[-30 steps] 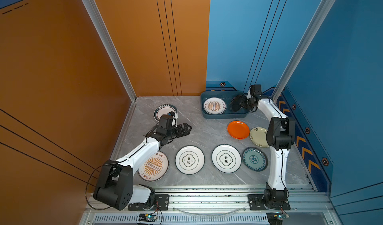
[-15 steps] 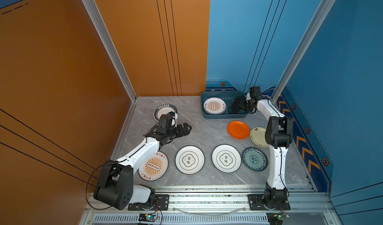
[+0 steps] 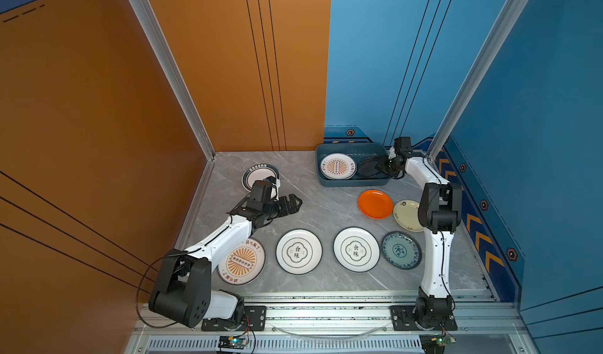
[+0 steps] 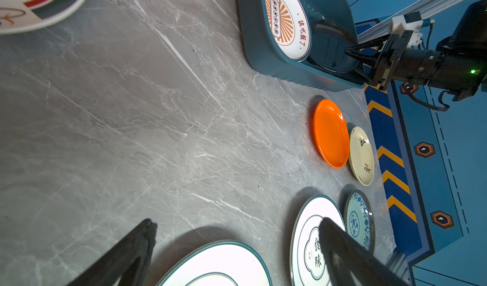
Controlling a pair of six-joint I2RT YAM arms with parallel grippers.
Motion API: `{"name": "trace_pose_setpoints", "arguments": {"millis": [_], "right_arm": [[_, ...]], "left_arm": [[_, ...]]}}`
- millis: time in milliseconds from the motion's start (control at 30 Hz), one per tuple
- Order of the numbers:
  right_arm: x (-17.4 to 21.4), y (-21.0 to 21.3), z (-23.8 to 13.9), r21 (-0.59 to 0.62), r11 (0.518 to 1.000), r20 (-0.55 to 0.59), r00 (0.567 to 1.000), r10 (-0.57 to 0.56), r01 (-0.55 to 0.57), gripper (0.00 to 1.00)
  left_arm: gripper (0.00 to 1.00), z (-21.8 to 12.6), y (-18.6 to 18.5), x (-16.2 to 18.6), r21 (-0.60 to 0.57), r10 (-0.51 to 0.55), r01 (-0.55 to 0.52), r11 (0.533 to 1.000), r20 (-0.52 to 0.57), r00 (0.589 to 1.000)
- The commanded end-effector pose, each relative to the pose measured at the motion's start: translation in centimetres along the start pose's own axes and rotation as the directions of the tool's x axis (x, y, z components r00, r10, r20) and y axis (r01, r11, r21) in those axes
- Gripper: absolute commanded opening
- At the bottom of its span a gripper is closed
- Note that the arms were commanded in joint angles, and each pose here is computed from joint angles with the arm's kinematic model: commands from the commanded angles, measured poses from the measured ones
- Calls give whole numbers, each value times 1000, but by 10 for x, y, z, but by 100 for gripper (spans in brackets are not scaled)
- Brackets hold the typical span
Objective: Place the plates into the plastic bin on the countertop
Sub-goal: 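Lower the dark plate into the bin beside the sunburst plates and release, then move the right gripper out of the bin toward the orange plate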
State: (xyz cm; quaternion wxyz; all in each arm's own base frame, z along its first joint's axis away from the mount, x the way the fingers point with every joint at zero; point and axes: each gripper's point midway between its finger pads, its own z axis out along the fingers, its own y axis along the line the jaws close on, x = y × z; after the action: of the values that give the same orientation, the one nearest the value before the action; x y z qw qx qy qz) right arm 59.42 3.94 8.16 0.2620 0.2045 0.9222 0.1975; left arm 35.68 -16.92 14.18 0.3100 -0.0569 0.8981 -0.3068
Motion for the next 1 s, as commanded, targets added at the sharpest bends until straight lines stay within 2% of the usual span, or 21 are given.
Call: {"name": "trace_pose_setpoints", "arguments": {"millis": [0,500,967], "right_arm": [[6,-11,-7,47,999,-21,1000,-4,5,40],[8,-21,-29,131,991,-17,999,-33,35,43],[12,-30,-68,197,978,19,997,-75,69,44]], "left_arm": [[98,2,-2,2,13,7,-7,1000,-19,1000],[98,1,-2,7,17,10,-9,1000,-26,1000],[98,-3,-2,12,18,9,-9,1000,-26,1000]]}}
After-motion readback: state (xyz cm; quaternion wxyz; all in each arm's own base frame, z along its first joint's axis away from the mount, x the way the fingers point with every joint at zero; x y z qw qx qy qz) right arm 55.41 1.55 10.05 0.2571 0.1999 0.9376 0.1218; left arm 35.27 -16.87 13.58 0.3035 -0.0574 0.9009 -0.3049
